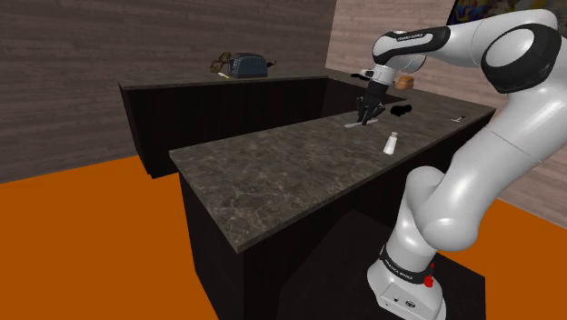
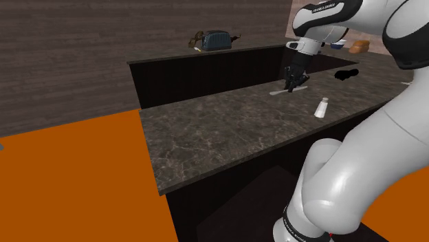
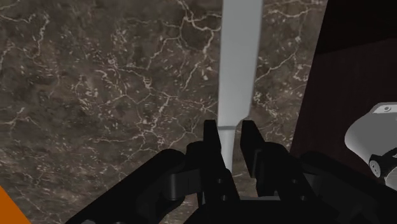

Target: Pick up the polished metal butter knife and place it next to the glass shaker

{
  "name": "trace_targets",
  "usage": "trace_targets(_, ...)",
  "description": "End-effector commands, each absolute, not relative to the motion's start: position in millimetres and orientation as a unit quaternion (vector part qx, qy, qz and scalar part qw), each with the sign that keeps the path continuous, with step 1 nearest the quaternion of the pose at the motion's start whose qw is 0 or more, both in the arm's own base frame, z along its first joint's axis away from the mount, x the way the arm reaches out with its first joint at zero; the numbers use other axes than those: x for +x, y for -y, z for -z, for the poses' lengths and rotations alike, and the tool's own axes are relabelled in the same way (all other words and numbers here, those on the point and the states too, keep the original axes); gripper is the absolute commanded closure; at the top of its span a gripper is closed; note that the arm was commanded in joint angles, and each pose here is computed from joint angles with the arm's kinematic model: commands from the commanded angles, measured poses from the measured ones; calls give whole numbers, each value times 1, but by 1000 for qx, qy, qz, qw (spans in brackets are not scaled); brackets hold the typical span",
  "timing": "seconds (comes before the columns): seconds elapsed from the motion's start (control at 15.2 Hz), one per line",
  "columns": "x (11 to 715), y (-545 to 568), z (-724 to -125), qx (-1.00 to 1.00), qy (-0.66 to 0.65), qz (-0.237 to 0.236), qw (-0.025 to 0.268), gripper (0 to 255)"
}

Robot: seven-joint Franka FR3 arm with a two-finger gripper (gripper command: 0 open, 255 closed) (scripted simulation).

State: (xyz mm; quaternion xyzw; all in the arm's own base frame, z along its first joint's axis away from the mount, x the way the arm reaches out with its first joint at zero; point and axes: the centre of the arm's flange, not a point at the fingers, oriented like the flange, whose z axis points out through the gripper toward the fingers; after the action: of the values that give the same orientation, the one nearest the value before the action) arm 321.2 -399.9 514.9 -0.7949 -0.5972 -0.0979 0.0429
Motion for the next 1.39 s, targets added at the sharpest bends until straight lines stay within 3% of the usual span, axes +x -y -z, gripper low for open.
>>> trace_targets(0.0,314,424,-514,-794,598,98,42,255)
trace_targets(1.32,309,437,-413,-794,598,98,42,255)
